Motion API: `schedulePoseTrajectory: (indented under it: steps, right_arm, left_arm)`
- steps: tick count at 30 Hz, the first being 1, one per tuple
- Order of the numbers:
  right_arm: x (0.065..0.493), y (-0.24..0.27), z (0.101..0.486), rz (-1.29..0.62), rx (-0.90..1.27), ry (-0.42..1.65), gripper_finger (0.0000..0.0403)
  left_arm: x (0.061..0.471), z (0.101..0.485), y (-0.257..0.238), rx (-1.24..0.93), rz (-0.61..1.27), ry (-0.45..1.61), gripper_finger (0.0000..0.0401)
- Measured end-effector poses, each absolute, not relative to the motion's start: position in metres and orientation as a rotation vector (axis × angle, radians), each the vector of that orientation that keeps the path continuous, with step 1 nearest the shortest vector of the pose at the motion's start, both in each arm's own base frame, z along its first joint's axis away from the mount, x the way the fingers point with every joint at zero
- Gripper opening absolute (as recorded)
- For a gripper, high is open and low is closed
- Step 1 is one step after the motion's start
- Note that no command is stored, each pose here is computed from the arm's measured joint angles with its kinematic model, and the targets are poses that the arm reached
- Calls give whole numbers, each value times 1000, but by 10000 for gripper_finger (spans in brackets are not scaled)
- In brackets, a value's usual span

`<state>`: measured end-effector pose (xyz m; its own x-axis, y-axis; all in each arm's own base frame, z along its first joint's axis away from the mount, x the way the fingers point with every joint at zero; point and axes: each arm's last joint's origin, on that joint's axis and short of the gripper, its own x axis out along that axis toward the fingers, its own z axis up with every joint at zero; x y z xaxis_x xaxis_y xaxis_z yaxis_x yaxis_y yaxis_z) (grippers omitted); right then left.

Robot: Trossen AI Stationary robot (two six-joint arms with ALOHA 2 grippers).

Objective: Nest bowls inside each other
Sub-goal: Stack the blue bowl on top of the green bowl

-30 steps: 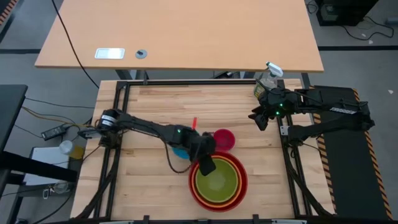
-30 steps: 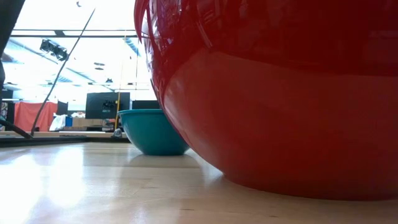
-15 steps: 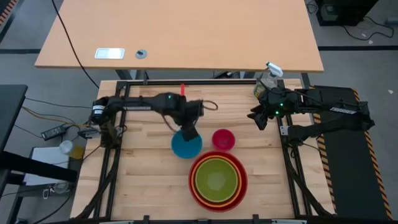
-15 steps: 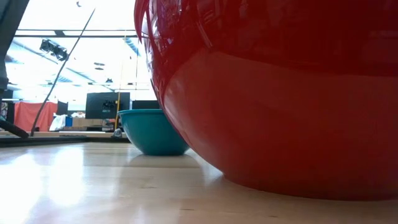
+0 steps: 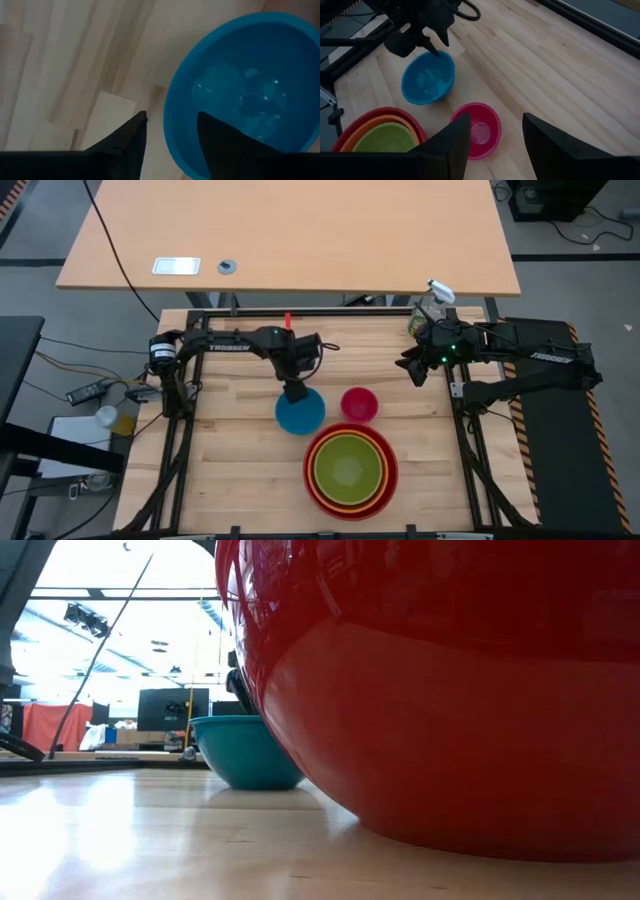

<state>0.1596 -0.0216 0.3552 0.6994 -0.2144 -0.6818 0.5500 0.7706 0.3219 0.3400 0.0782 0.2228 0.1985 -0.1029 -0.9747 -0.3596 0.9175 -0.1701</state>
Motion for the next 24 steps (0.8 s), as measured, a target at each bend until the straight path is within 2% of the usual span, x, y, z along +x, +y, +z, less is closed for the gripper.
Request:
schedulePoseTrajectory:
  steps: [5, 9, 17, 24]
  right_arm:
    - [162, -22, 355, -450, 543, 668, 185]
    - [165, -22, 354, -450, 542, 668, 185]
    - [174, -23, 350, -452, 533, 689, 185]
    - [180, -24, 348, -449, 525, 693, 185]
  left_arm:
    - [338, 216, 78, -394, 189, 1380, 204]
    - [334, 207, 77, -395, 191, 1402, 201]
    - [327, 186, 65, -414, 153, 1438, 162]
    - [326, 180, 52, -399, 140, 1458, 104]
